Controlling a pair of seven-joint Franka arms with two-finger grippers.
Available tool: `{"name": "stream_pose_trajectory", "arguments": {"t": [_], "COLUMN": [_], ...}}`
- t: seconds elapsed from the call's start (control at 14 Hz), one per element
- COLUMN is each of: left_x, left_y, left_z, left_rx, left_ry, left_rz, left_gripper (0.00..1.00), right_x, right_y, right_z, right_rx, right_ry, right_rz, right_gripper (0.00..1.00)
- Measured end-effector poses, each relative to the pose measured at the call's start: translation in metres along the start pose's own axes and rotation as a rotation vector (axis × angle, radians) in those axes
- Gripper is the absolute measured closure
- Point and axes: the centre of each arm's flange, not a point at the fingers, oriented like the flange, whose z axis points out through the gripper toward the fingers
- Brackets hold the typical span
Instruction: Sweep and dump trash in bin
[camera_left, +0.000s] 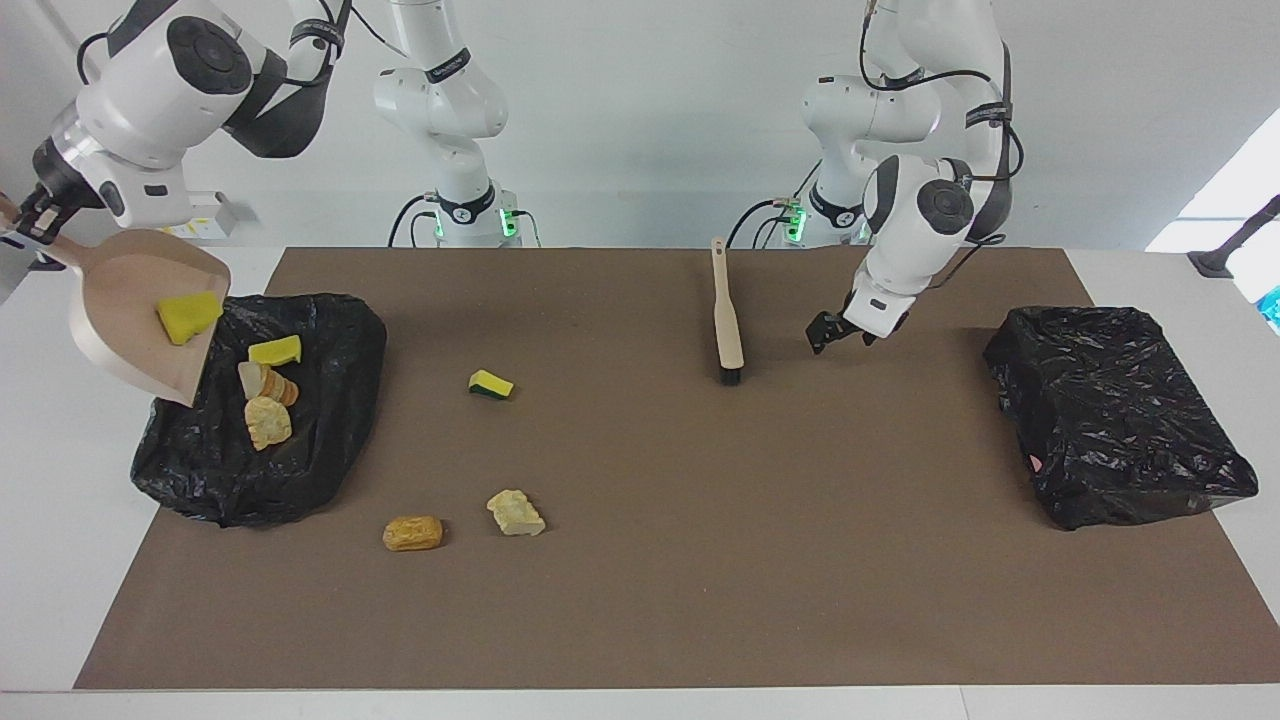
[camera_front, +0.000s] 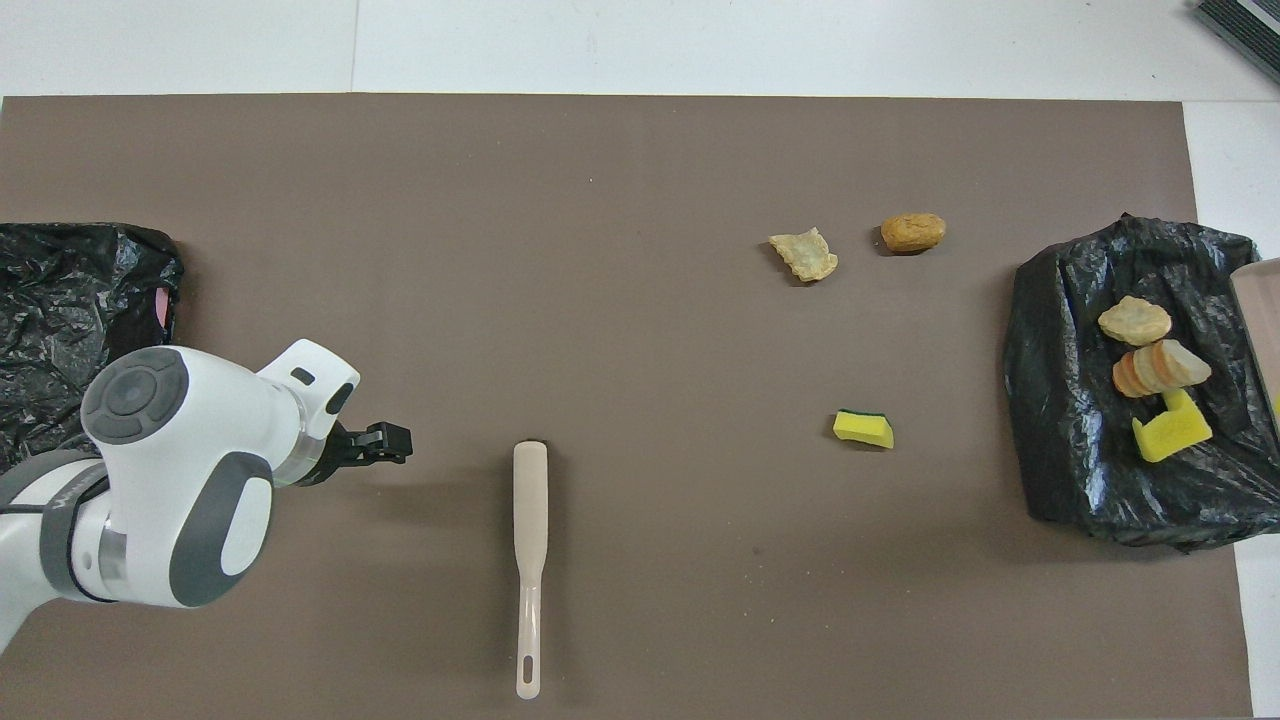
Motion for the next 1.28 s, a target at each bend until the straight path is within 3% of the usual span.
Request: {"name": "stream_pose_trajectory", "arguments": {"t": [0.29,0.64,1.07,1.28], "left_x": [0.023,0.031,0.029,0.02], "left_y": [-0.068,-0.133,-0.126,-0.121], "left_z": [-0.038,-0.148,-0.272,-0.314], "left_rx": [-0.03,-0.049,-0.005,-0.002], "left_ry": [0.059,0.079,0.196,0.201], "left_rz": [0.019,0.059,0.104,0.118], "left_gripper": [0.0,0.0,0.0,0.0], "right_x": [0.045,0.005,0.028,0.004], "right_y": [-0.003,-0.008,-0.009,-0.011], "right_z": [0.013,-0.008,0.0,-0.008], "right_rx": [-0.033,-0.065,-0.054,-0.066], "right_ry": [-0.016,-0.063,-0.041,-0.02], "right_rz": [0.009,-0.059,-0.047,-0.002], "right_gripper": [0.69,0.69,0.69,0.69]}}
